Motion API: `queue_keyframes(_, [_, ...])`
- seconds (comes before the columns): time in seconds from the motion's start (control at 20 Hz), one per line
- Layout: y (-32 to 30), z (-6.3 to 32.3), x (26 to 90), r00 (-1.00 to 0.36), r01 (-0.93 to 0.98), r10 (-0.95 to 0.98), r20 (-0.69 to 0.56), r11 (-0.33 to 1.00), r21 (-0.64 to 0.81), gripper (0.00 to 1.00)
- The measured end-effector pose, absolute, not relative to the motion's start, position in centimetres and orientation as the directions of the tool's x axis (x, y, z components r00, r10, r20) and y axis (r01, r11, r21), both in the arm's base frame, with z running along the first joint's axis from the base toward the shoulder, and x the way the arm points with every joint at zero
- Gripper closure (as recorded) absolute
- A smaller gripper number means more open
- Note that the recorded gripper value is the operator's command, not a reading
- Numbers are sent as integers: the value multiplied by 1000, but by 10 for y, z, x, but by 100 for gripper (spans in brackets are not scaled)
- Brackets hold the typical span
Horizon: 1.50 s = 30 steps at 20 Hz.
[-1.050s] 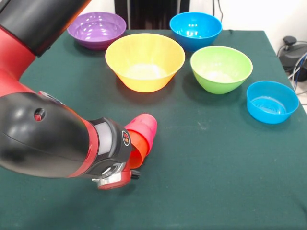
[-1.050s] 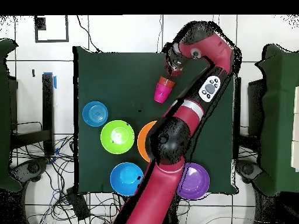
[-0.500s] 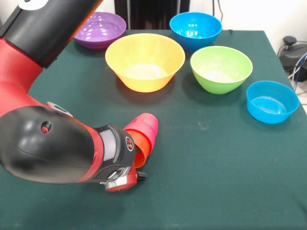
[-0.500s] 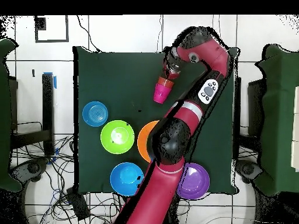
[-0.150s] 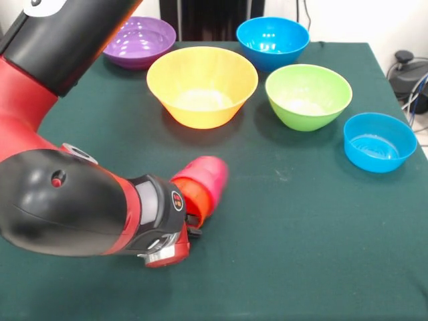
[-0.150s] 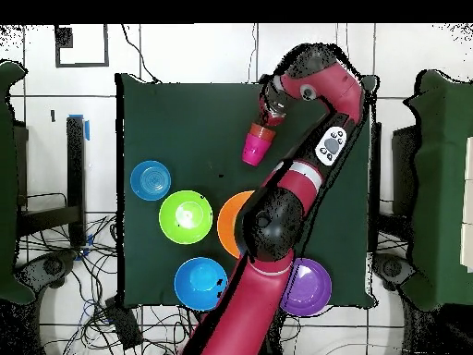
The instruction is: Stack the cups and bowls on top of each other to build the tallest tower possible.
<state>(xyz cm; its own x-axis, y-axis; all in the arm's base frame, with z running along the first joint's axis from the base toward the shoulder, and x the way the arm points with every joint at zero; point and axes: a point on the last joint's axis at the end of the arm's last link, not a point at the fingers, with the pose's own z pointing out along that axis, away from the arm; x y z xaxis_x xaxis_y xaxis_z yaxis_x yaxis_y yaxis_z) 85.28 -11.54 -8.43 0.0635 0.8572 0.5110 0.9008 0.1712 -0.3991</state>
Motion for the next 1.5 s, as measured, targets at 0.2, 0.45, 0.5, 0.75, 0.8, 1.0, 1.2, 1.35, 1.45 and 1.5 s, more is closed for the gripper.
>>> queue_keyframes(0.2, [-117, -82, 852, 74, 899, 846, 529, 173, -402, 100])
queue_keyframes(0.45, [-118, -79, 851, 85, 896, 833, 546, 176, -407, 100])
queue_keyframes(0.5, [-118, -79, 851, 86, 896, 832, 548, 177, -408, 100])
queue_keyframes(0.75, [-117, -79, 850, 84, 891, 834, 546, 182, -416, 100])
queue_keyframes(0.8, [-117, -79, 849, 83, 890, 835, 544, 184, -418, 100])
queue_keyframes(1.0, [-110, -79, 846, 66, 878, 848, 526, 201, -434, 100])
queue_keyframes(1.2, [-92, -72, 843, 27, 860, 866, 499, 234, -454, 100])
queue_keyframes(1.35, [-79, -65, 843, 0, 850, 875, 484, 255, -461, 100])
queue_keyframes(1.45, [-67, -60, 843, -21, 843, 879, 476, 271, -464, 100])
queue_keyframes(1.5, [-64, -59, 843, -27, 841, 880, 474, 276, -465, 100])
